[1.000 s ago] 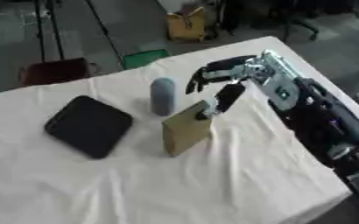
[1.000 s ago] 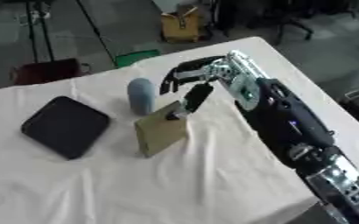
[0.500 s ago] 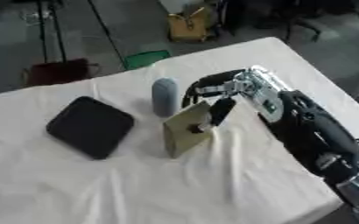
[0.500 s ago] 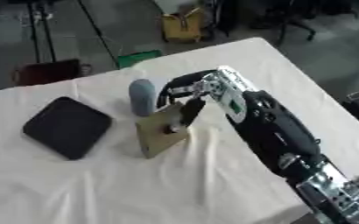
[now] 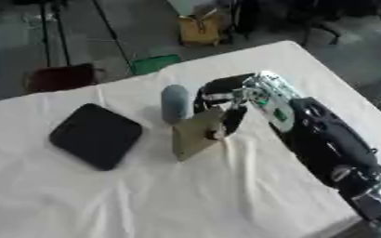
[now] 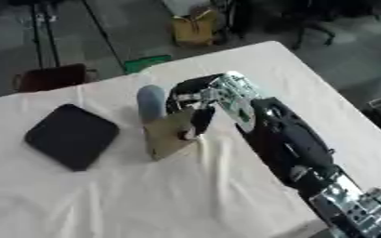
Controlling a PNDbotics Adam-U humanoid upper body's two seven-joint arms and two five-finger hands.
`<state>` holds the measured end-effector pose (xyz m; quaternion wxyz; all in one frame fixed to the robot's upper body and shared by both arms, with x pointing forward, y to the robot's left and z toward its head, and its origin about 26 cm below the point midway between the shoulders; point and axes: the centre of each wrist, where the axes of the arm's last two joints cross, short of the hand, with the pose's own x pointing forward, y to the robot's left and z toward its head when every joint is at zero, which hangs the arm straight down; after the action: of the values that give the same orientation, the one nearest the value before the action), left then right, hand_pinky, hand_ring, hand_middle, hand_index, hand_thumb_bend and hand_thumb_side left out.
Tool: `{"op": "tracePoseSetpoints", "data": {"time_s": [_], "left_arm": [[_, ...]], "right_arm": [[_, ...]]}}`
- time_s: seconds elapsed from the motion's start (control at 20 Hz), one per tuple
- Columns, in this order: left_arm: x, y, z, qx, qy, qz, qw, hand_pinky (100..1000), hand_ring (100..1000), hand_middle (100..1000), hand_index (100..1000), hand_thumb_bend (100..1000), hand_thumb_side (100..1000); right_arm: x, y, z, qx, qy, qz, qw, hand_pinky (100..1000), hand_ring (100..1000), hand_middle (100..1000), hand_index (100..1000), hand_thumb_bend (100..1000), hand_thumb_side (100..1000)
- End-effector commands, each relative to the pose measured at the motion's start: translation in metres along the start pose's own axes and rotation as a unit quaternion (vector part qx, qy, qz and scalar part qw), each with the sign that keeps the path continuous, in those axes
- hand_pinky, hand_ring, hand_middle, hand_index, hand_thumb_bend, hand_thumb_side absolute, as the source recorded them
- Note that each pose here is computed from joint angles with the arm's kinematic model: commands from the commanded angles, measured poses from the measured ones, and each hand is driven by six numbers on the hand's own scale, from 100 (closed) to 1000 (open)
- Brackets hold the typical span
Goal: Pick up objects on the table and place them in the box.
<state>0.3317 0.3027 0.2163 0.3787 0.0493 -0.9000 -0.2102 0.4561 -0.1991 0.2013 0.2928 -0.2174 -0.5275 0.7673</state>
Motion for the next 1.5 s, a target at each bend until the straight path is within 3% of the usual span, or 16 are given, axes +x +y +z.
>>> {"op": "tracePoseSetpoints", "data": {"time_s": [0.05,0.1,0.15,0.35,0.6,0.95,1.2,1.5], "left_arm": [[0.008,0.006,-0.005,-0.007,-0.013,-0.012,1.0,741,679,823,890,693,774],[0.008,0.006,-0.005,-0.007,-0.013,-0.012,1.0,741,679,823,890,694,777],[0.008,0.005,-0.005,-0.007,-0.013,-0.011,1.0,741,680,823,890,693,774],[0.008,0.004,-0.005,-0.009,-0.014,-0.007,1.0,741,680,823,890,693,774],[0.007,0.002,-0.006,-0.011,-0.015,-0.003,1.0,741,680,823,890,693,775],[0.006,-0.005,-0.008,-0.021,-0.018,0.011,1.0,742,680,823,890,689,776],[0.006,-0.008,-0.009,-0.026,-0.02,0.017,0.999,742,680,824,891,689,777],[0.006,-0.011,-0.01,-0.031,-0.022,0.023,0.999,743,680,824,891,688,777]], "right_arm": [[0.019,-0.033,-0.004,-0.056,-0.021,0.024,0.998,741,576,384,414,130,178],[0.025,-0.038,-0.008,-0.063,-0.025,0.029,0.997,740,576,386,417,100,379],[0.031,-0.043,-0.014,-0.071,-0.031,0.032,0.996,737,576,390,421,132,180],[0.049,-0.049,-0.039,-0.091,-0.034,0.032,0.995,720,577,398,422,137,184],[0.067,-0.041,-0.071,-0.097,-0.03,0.036,0.994,714,578,399,423,138,187],[0.122,-0.021,-0.125,-0.095,-0.028,0.038,0.994,707,579,399,422,147,185],[0.142,-0.024,-0.136,-0.131,-0.017,0.05,0.99,705,581,388,419,160,174],[0.153,-0.036,-0.137,-0.194,0.05,0.122,0.972,710,593,383,429,200,159]]}}
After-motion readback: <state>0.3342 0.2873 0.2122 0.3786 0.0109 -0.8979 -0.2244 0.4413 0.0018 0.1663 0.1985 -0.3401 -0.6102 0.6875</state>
